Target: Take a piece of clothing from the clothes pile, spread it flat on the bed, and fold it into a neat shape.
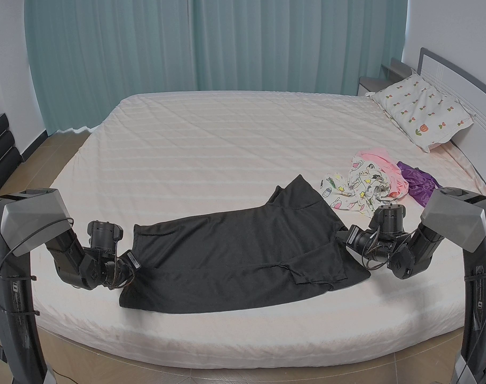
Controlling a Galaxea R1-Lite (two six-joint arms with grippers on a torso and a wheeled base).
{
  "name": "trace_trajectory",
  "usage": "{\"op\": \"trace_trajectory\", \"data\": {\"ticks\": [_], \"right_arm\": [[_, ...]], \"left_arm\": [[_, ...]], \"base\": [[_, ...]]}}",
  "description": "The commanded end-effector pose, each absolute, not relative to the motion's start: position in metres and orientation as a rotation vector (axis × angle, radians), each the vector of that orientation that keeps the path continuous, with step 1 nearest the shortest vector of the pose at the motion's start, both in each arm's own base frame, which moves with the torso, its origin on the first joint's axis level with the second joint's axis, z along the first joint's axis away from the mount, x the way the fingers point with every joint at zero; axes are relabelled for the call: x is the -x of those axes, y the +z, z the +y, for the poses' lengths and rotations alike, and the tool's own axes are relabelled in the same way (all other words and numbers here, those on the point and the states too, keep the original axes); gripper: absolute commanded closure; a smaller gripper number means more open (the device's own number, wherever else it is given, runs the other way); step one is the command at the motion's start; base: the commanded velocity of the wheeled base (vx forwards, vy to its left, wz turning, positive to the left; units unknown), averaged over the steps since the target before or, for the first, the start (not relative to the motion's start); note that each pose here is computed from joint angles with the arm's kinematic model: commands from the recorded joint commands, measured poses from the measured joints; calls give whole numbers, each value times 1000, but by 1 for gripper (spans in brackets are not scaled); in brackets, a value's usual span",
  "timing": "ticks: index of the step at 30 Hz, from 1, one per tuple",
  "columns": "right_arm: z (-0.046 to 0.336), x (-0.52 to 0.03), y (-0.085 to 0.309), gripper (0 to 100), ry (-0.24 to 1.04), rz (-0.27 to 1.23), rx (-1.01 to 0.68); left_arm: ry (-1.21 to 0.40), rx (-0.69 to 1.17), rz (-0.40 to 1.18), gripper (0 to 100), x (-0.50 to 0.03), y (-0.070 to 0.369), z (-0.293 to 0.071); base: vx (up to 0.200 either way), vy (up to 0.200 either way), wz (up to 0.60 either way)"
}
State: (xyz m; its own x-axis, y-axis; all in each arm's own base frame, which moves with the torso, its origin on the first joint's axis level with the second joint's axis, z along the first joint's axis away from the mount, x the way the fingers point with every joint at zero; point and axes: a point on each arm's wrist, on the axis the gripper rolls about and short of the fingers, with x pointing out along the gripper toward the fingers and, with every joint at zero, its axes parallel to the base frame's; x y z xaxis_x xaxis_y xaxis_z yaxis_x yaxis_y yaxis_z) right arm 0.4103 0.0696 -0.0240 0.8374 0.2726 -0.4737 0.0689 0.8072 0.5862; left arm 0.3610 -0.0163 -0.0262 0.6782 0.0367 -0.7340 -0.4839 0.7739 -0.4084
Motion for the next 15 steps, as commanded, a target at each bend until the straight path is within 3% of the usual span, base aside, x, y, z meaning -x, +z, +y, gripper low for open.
{"op": "trace_trajectory", "data": {"ticks": [1, 15], "right_arm": [[70, -410, -28, 0, 116, 587, -631], [64, -370, -3, 0, 70, 637, -717]], "left_arm": [[317, 631, 782, 0, -362, -29, -16], [285, 700, 796, 0, -332, -5, 1]], "base": [[0, 0, 0], [0, 0, 0]]}}
